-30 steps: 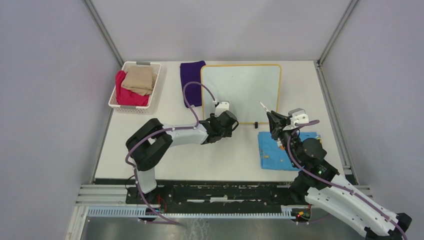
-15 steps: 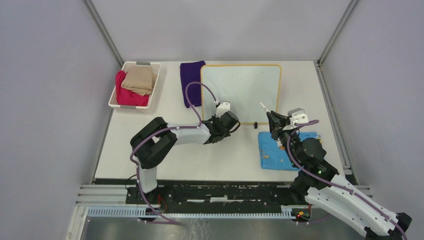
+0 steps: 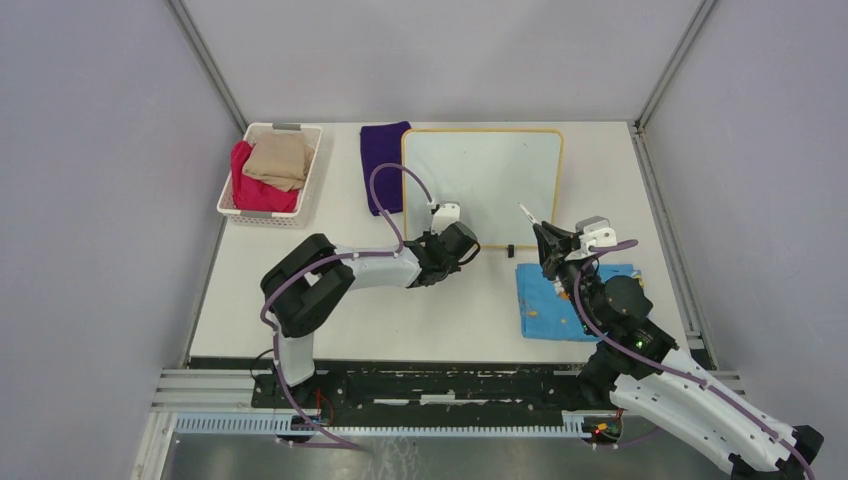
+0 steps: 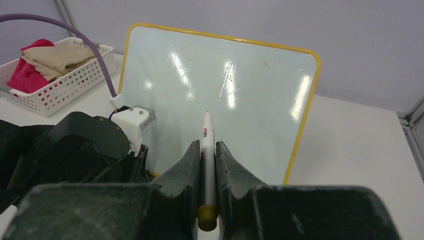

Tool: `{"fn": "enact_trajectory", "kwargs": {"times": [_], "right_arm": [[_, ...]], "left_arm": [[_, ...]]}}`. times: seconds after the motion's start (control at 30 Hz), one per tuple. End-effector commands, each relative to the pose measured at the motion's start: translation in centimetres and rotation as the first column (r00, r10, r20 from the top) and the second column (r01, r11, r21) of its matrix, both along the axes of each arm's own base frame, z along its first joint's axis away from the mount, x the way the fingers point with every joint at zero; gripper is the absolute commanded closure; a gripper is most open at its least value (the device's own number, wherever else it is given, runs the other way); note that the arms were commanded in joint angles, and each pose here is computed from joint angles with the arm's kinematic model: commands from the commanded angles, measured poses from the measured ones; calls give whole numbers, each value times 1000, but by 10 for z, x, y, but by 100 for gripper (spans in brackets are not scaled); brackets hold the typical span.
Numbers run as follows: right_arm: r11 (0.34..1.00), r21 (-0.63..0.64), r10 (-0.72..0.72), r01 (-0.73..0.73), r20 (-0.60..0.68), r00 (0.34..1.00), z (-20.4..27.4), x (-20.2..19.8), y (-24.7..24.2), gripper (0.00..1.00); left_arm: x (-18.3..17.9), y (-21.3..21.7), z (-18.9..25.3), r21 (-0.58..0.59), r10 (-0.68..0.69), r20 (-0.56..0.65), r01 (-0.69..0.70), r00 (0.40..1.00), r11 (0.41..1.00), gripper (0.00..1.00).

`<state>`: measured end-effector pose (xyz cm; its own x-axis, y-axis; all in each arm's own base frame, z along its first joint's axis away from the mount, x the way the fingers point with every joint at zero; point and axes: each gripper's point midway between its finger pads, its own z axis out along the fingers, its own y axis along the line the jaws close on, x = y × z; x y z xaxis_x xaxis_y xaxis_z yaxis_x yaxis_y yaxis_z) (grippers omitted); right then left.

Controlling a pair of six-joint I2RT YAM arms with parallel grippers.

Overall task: Write a sentence on the whiteboard
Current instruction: Move the whiteboard stand to the center of the board.

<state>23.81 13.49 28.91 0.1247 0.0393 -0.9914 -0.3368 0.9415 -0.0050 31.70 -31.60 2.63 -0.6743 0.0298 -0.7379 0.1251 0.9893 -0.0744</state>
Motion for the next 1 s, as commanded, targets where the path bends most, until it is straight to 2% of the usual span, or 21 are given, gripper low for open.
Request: {"fn": "enact_trajectory", "kwargs": {"times": [0.0, 0.2, 0.53, 0.7, 0.97], "right_arm": [[1000, 26, -4, 3, 21, 1000, 12, 0, -1, 100], [1000, 25, -4, 3, 18, 1000, 10, -1, -2, 100], [999, 34, 19, -20, 19, 1000, 11, -2, 3, 100], [997, 73, 38, -38, 6, 999, 8, -4, 6, 100], [995, 87, 54, -53, -2, 999, 7, -6, 8, 100]], "left_arm": [[13, -3, 11, -44, 56, 56, -54, 997, 998, 81], [-3, 17, 2, -46, 86, 33, -84, 996, 995, 98], [-30, 50, 6, -52, 185, 27, -184, 982, 982, 98], [-46, 46, 12, -85, 221, 28, -218, 975, 972, 98], [-63, 36, 4, -84, 199, 0, -198, 980, 976, 98]]}}
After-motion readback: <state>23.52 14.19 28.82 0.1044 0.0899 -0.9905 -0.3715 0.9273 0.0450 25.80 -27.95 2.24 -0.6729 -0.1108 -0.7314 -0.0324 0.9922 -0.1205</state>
